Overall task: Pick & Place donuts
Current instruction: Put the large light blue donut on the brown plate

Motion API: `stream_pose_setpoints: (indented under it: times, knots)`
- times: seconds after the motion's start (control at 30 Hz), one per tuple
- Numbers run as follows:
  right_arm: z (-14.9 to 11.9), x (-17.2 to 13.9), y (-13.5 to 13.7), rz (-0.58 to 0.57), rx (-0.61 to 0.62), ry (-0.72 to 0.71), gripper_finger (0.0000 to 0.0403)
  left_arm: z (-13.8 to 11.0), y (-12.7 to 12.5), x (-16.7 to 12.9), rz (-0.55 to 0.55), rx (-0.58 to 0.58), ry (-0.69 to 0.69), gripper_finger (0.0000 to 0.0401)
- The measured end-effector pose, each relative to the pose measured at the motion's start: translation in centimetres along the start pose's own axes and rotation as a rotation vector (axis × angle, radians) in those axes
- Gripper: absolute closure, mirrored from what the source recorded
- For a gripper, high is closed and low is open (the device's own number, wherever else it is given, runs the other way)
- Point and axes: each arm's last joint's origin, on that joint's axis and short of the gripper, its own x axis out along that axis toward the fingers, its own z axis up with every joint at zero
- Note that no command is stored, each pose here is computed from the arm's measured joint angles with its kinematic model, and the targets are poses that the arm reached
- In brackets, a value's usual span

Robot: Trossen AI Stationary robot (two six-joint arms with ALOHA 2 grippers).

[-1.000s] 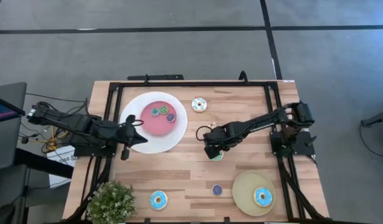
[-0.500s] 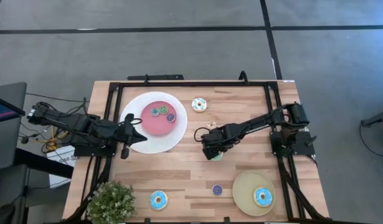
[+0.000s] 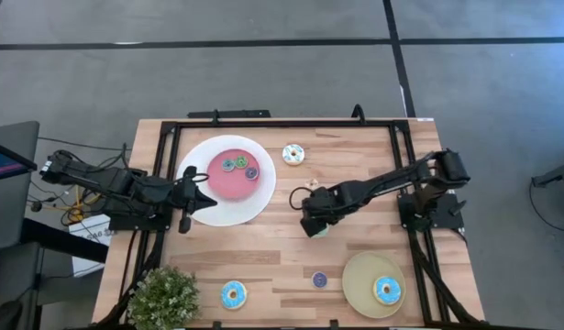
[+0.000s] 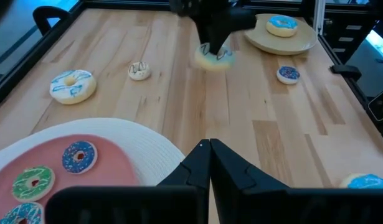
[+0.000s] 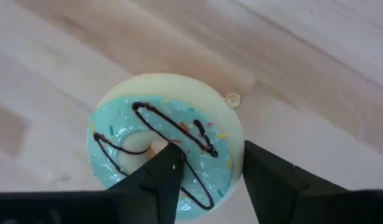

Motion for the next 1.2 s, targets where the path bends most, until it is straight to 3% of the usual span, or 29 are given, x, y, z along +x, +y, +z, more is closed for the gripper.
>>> stream_pose_setpoints:
  times: [0.17,0.37,0.53,0.67,1.0,1.2]
  knots:
    - [-3.2,-3.2,0.3,0.052,-0.009,-0.001,0.0258,0.0,0.0,0.0,0.0,-0.001,0.0,0.0401]
    - [-10.2,-5.8,-0.1,0.008,0.039,0.031,0.0265,0.0,0.0,0.0,-0.001,-0.033,0.0,0.0401]
    - [-16.2,-5.9,-1.0,-0.028,0.154,0.059,0.0272,0.0,0.0,0.0,0.0,-0.034,0.0,0.0401]
    - [-19.5,-4.8,-3.0,-0.093,0.291,0.056,0.0275,0.0,0.0,0.0,-0.001,-0.033,-0.001,0.0401]
    - [-21.3,-2.1,-5.0,-0.247,0.322,0.08,0.0276,0.0,0.1,0.0,0.022,-0.034,-0.006,0.0401]
    - [-21.0,-1.6,-4.9,-0.211,0.32,0.045,0.0276,0.4,0.0,0.0,0.018,-0.045,-0.042,0.0401]
